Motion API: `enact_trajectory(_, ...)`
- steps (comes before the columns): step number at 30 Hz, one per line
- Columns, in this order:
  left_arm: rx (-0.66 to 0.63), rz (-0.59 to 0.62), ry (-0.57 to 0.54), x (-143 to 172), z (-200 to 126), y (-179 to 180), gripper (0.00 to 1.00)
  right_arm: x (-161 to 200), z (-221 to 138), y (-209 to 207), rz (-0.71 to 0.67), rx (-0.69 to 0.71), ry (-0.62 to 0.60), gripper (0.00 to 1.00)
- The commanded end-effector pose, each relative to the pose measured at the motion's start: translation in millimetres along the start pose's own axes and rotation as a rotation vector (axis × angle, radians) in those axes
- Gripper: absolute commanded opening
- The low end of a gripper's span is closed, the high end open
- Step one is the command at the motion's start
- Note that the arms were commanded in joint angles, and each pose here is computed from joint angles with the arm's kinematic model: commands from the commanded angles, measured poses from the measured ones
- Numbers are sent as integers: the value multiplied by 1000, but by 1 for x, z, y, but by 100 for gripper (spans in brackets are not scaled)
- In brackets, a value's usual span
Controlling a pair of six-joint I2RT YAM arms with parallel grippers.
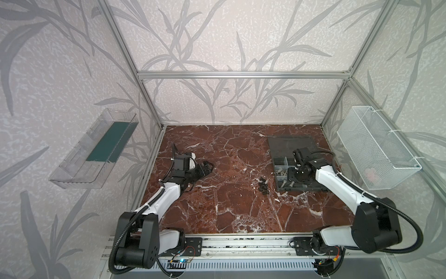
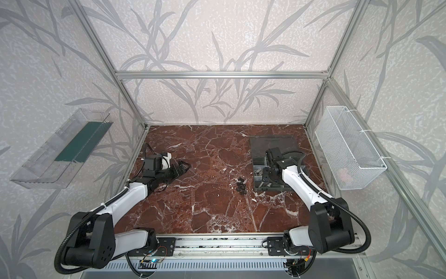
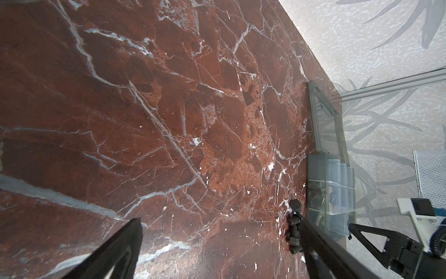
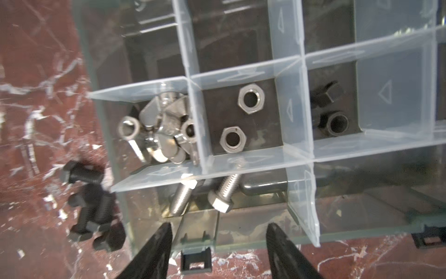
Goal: Sort the screws and nuts into containers
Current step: Place the screw into the container, then pick up the screw from the center of the table.
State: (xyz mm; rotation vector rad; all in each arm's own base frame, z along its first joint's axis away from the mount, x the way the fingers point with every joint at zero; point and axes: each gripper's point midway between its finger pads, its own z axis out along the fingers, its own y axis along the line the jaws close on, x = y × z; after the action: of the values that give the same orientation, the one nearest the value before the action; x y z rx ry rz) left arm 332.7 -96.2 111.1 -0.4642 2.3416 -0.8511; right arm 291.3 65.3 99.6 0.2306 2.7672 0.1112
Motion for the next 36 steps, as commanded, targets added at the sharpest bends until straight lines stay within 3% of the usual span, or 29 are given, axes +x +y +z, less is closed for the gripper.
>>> enact_trajectory(1, 16, -4, -13, -6, 0, -4, 99, -7, -28, 30, -87, -180, -50, 65)
enact_trajectory(4, 31, -13, -4, -5, 3, -5, 99, -1, -42, 52, -142, -294, -54, 65)
enact_trajectory(10, 51, -33, 7, -5, 9, -6, 99, 23, -47, 93, -307, -369, -44, 65)
enact_trajectory(22, 56, -35, 7, -4, 9, -6, 99, 66, 3, 125, -419, -309, 84, 65)
enact_trajectory(36, 51, -31, 7, -3, 8, -5, 99, 84, 50, 122, -471, -188, 170, 66)
